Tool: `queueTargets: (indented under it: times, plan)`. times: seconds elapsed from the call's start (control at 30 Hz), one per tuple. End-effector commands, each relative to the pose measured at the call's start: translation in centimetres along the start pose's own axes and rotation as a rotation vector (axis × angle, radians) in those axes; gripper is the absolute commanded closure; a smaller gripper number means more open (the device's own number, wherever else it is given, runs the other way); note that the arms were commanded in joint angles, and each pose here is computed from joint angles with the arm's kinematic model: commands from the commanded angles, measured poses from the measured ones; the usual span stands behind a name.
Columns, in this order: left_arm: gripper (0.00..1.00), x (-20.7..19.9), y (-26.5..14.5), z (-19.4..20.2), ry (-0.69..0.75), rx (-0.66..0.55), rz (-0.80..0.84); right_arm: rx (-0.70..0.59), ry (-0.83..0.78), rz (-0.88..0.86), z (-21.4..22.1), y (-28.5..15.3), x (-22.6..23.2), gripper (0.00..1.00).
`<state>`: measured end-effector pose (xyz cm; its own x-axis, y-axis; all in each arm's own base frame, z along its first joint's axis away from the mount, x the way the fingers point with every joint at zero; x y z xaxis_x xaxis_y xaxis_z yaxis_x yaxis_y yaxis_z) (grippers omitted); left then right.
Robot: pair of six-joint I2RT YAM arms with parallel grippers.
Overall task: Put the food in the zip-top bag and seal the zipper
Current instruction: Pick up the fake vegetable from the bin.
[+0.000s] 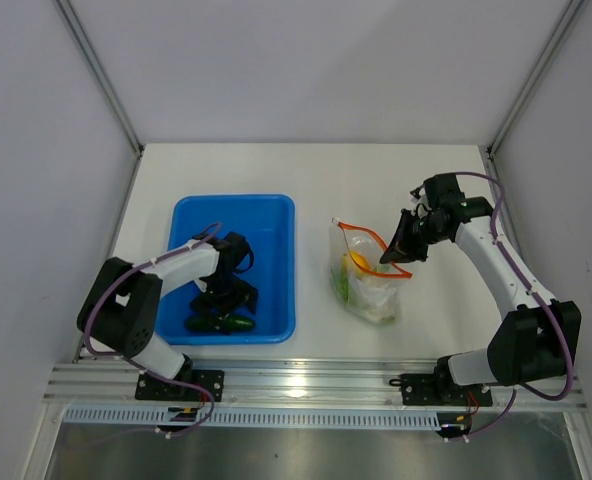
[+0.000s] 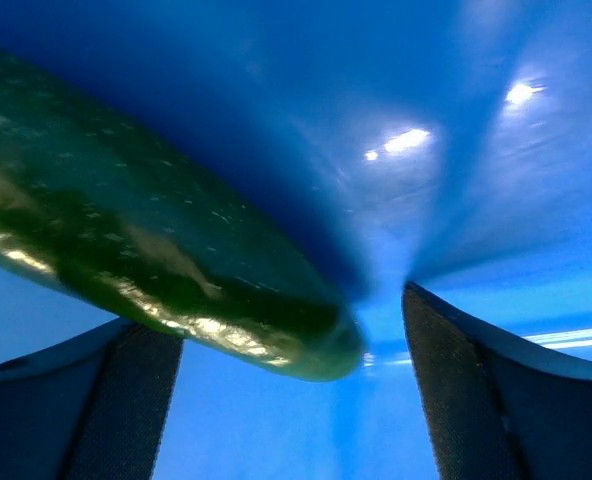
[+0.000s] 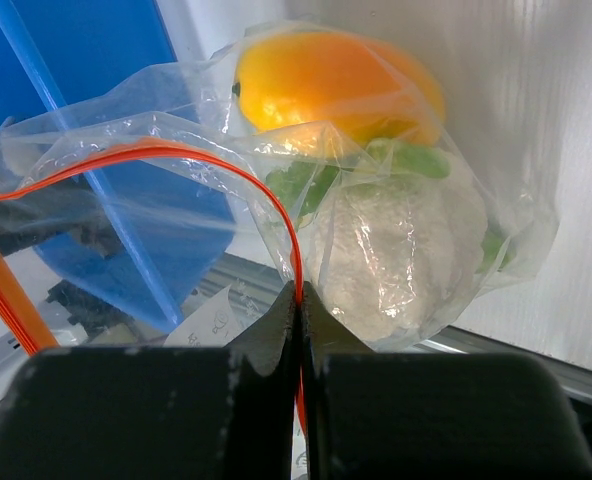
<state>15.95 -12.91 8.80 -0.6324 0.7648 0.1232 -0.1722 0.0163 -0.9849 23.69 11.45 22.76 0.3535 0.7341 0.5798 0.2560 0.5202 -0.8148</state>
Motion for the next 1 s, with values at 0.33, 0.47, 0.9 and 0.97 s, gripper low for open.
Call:
queueTargets:
  times: [0.33,0.47,0.9,0.97]
  plan:
    - [0.62,-3.2,1.0,-3.6,0.037,-0.125,-0.036,-0.023,-0.031,-0.019,0.0,-0.6,0.3,1.00]
    - [0.68,-3.4,0.5,-3.9,0.047,-0.136,-0.020,-0.031,-0.027,-0.021,-0.1,-0.7,0.2,1.00]
    - [1.00,-4.6,-5.0,-4.1,0.232,-0.214,0.129,-0.053,-0.030,-0.061,-0.6,-0.8,0.9,1.00]
    - [0.99,-5.2,-7.5,-4.0,0.289,-0.262,0.208,-0.059,-0.034,-0.070,-0.7,-1.0,1.1,1.00]
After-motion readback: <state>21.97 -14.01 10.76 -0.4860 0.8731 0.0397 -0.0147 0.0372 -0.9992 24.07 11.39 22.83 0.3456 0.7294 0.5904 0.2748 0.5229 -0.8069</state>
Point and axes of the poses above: each gripper's point midway between its finger pads, its own y axis out along the fingers, its own x axis along the line the jaws close on, z = x × y, the point moved 7 cm from there along -y, back along the fingers, and after that the axes turned 13 degrees about y, right-handed, at the moved point
